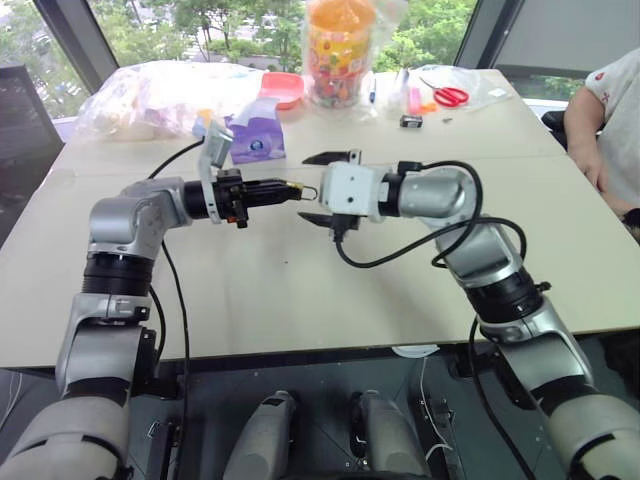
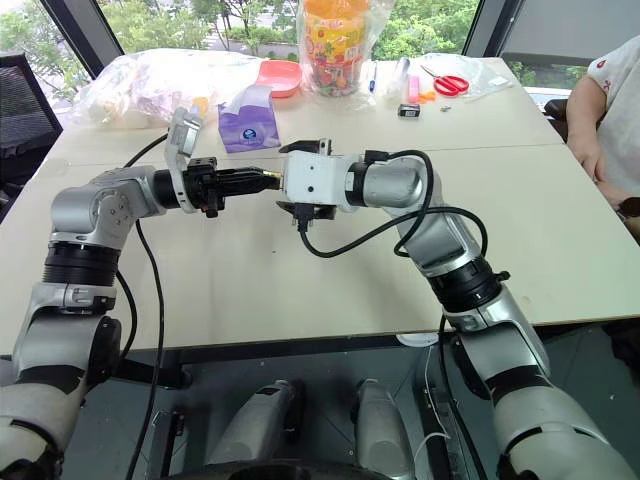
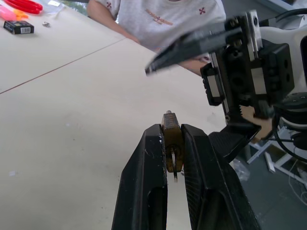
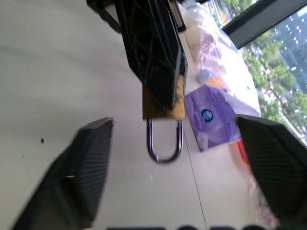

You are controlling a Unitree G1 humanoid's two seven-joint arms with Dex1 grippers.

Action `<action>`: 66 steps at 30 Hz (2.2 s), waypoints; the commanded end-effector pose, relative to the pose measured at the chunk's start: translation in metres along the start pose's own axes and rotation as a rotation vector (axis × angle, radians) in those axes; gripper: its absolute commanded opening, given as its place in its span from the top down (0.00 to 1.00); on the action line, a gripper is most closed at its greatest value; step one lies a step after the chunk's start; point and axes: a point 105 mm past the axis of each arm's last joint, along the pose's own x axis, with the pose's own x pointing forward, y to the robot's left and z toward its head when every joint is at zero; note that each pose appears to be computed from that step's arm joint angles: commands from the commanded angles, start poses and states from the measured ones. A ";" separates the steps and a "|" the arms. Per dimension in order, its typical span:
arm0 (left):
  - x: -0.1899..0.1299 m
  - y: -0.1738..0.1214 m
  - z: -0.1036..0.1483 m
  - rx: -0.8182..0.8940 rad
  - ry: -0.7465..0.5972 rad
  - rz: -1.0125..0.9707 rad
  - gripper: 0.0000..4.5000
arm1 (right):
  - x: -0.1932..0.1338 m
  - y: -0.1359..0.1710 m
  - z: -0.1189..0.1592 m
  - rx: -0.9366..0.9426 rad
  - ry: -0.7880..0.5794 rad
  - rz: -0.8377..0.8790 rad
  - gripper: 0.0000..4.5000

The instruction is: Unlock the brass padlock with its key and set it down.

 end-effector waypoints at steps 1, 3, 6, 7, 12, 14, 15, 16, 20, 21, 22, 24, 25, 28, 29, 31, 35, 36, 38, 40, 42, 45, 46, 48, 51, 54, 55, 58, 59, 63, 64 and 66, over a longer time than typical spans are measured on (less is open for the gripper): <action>-0.005 -0.008 0.011 0.029 -0.035 -0.028 1.00 | -0.020 -0.018 0.030 0.202 -0.157 -0.108 0.01; -0.005 -0.010 0.011 0.027 -0.038 -0.037 1.00 | -0.025 -0.026 0.035 0.280 -0.190 -0.162 0.01; -0.004 -0.013 0.012 0.038 -0.038 -0.055 1.00 | -0.025 -0.030 0.028 0.278 -0.153 -0.196 0.01; -0.003 -0.013 0.012 0.046 -0.034 -0.058 1.00 | -0.024 -0.031 0.027 0.278 -0.146 -0.201 0.01; -0.002 -0.018 0.019 0.045 -0.066 -0.087 1.00 | -0.019 -0.029 0.018 0.277 -0.117 -0.195 0.01; -0.003 -0.021 0.022 0.052 -0.074 -0.097 1.00 | -0.017 -0.026 0.015 0.275 -0.106 -0.184 0.01; -0.003 -0.022 0.022 0.055 -0.078 -0.099 1.00 | -0.016 -0.024 0.013 0.277 -0.099 -0.177 0.01; -0.004 -0.023 0.023 0.056 -0.081 -0.102 1.00 | -0.014 -0.023 0.011 0.277 -0.090 -0.168 0.01; -0.007 -0.028 0.024 0.055 -0.088 -0.111 1.00 | -0.010 -0.019 0.004 0.284 -0.068 -0.157 0.01; -0.008 -0.029 0.023 0.054 -0.089 -0.111 1.00 | -0.009 -0.018 0.001 0.292 -0.060 -0.156 0.01; -0.009 -0.030 0.023 0.053 -0.089 -0.111 1.00 | -0.008 -0.017 0.000 0.298 -0.055 -0.155 0.01; -0.011 -0.031 0.022 0.052 -0.091 -0.111 1.00 | -0.007 -0.015 -0.003 0.326 -0.054 -0.141 0.01; -0.012 -0.031 0.022 0.052 -0.091 -0.110 1.00 | -0.006 -0.015 -0.004 0.357 -0.062 -0.140 0.01; -0.013 -0.032 0.022 0.052 -0.091 -0.108 1.00 | -0.006 -0.013 -0.002 0.419 -0.087 -0.120 0.01; -0.013 -0.032 0.022 0.052 -0.091 -0.108 1.00 | -0.006 -0.013 0.000 0.436 -0.097 -0.116 0.01; -0.012 -0.032 0.022 0.052 -0.098 -0.108 1.00 | -0.006 -0.011 0.000 0.464 -0.099 -0.102 0.01; -0.010 -0.028 0.022 0.058 -0.102 -0.096 1.00 | -0.009 -0.003 -0.002 0.473 -0.081 -0.065 0.01; -0.009 -0.027 0.021 0.058 -0.101 -0.094 1.00 | -0.011 -0.004 -0.002 0.476 -0.078 -0.074 0.01; -0.006 -0.024 0.019 0.053 -0.099 -0.087 1.00 | -0.018 -0.007 -0.010 0.449 -0.032 -0.100 0.01; -0.001 -0.017 0.018 0.026 -0.111 -0.058 1.00 | -0.030 -0.005 -0.024 0.394 0.055 -0.113 0.01; 0.009 -0.006 0.014 -0.018 -0.118 -0.014 1.00 | -0.044 0.004 -0.037 0.333 0.160 -0.098 0.01; 0.031 0.008 -0.010 -0.110 -0.075 0.035 1.00 | -0.062 0.018 -0.045 0.310 0.247 -0.073 0.01; 0.040 0.012 -0.022 -0.152 -0.047 0.041 1.00 | -0.066 0.022 -0.044 0.310 0.264 -0.071 0.01; 0.058 0.020 -0.050 -0.224 0.024 0.078 1.00 | -0.073 0.027 -0.045 0.313 0.303 -0.081 0.01; 0.080 0.027 -0.073 -0.344 0.061 0.105 1.00 | -0.079 0.030 -0.045 0.308 0.342 -0.101 0.01; 0.098 0.026 -0.078 -0.414 0.045 0.081 1.00 | -0.081 0.028 -0.046 0.324 0.359 -0.139 0.01; 0.102 0.026 -0.080 -0.429 0.047 0.080 1.00 | -0.082 0.028 -0.046 0.330 0.362 -0.151 0.01; 0.109 0.025 -0.085 -0.454 0.061 0.069 0.89 | -0.082 0.028 -0.047 0.345 0.367 -0.173 0.00; 0.111 0.023 -0.085 -0.458 0.068 0.047 0.77 | -0.082 0.028 -0.047 0.348 0.369 -0.178 0.00; 0.113 0.021 -0.086 -0.437 0.083 0.026 0.40 | -0.083 0.029 -0.048 0.357 0.372 -0.191 0.00; 0.112 0.023 -0.087 -0.428 0.091 0.038 0.29 | -0.083 0.030 -0.048 0.361 0.372 -0.195 0.00; 0.101 0.035 -0.090 -0.316 0.161 0.121 0.08 | -0.083 0.031 -0.048 0.367 0.374 -0.199 0.00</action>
